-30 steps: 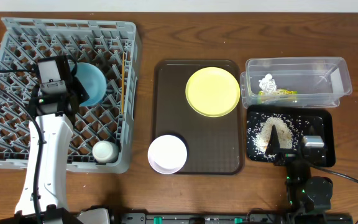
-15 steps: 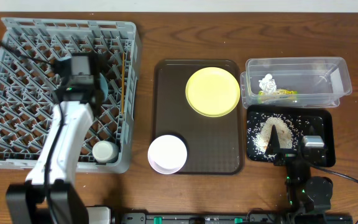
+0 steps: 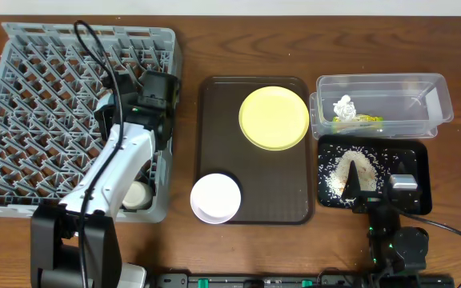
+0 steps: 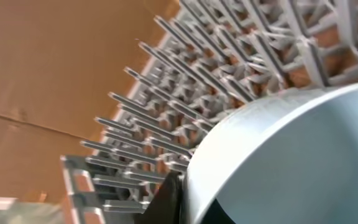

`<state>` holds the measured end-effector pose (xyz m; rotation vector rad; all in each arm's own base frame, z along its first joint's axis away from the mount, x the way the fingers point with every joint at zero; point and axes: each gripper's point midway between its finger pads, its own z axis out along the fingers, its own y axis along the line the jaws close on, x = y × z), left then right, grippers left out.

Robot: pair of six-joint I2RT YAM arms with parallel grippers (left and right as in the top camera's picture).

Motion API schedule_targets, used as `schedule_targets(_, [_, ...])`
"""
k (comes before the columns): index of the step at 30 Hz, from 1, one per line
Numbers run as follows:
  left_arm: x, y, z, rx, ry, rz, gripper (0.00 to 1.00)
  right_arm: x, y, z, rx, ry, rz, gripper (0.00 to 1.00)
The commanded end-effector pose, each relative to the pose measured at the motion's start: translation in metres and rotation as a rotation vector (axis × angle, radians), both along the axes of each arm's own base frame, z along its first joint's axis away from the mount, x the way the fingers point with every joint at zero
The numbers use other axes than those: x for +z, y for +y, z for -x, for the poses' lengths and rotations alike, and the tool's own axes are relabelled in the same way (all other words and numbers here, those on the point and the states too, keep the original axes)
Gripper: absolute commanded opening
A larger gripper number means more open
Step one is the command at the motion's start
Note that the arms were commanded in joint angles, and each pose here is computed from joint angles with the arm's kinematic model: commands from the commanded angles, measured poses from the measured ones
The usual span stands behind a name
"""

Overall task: Sort waste into correct bins and load items into the dishwasher
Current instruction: 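Move left gripper back to the pink-white bowl on the tray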

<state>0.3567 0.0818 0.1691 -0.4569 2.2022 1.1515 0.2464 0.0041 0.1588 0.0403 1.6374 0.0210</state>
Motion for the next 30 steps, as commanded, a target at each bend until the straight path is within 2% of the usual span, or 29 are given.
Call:
schedule_targets(1, [0.032,0.016,0.007,0.081,-0.05,-0.176,0.08,0.0,-0.003,0.0,-0.014,-0.002,-0.01,0.99])
schedule_targets(3, [0.038,0.018,0.008,0.096,-0.059,-0.213,0.08,0.0,-0.003,0.0,-0.014,-0.002,-0.01,0.99])
schedule_targets(9, [0.033,0.011,0.005,0.066,-0.036,-0.204,0.08,0.0,-0.003,0.0,-0.014,-0.002,-0.01,0.99])
schedule_targets(19, [-0.006,-0.003,-0.005,0.019,0.086,-0.25,0.08,0.0,-0.003,0.0,-0.014,-0.002,-0.01,0.99])
schedule_targets(23, [-0.002,-0.018,-0.008,-0.011,0.081,-0.312,0.08,0.0,-0.003,0.0,-0.014,-0.002,-0.01,0.99])
schedule_targets(29, [-0.001,-0.034,-0.008,-0.057,0.088,-0.324,0.08,0.0,-0.003,0.0,-0.014,-0.002,-0.01,0.99])
schedule_targets(30, [-0.001,-0.035,-0.008,-0.061,0.092,-0.325,0.12,0.0,-0.003,0.0,-0.014,-0.002,-0.01,0.99])
